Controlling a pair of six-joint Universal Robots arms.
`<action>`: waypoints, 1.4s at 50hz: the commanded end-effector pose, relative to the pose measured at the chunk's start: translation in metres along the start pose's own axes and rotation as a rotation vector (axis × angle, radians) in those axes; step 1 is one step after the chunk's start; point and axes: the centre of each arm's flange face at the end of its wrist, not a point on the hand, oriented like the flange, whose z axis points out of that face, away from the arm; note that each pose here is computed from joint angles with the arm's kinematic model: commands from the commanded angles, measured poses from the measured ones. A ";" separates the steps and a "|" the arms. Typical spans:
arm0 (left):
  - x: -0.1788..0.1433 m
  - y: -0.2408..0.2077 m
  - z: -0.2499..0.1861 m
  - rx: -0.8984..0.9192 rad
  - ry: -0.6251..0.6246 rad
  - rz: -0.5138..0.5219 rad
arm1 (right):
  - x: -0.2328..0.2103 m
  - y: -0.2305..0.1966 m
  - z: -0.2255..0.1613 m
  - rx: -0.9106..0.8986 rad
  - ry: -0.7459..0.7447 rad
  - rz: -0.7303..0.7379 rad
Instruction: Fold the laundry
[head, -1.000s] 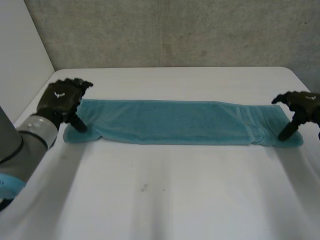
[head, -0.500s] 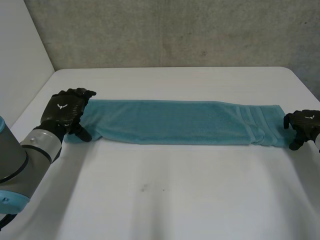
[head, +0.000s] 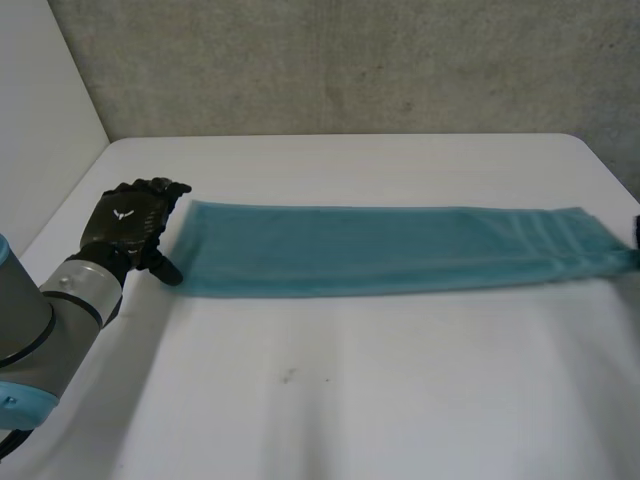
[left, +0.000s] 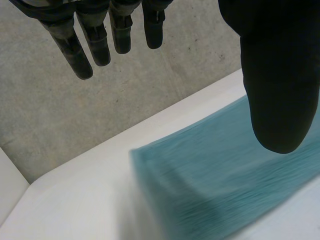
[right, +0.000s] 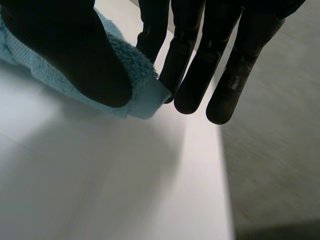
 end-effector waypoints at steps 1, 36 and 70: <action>0.000 0.000 0.000 0.001 -0.002 0.000 | 0.075 0.009 0.012 -0.055 0.252 -0.032; -0.003 -0.001 0.000 0.004 -0.010 0.000 | -0.400 -0.148 -0.176 0.796 -0.757 -0.295; 0.076 -0.004 0.072 0.020 0.265 0.030 | -0.206 -0.078 -0.129 0.152 -0.479 0.123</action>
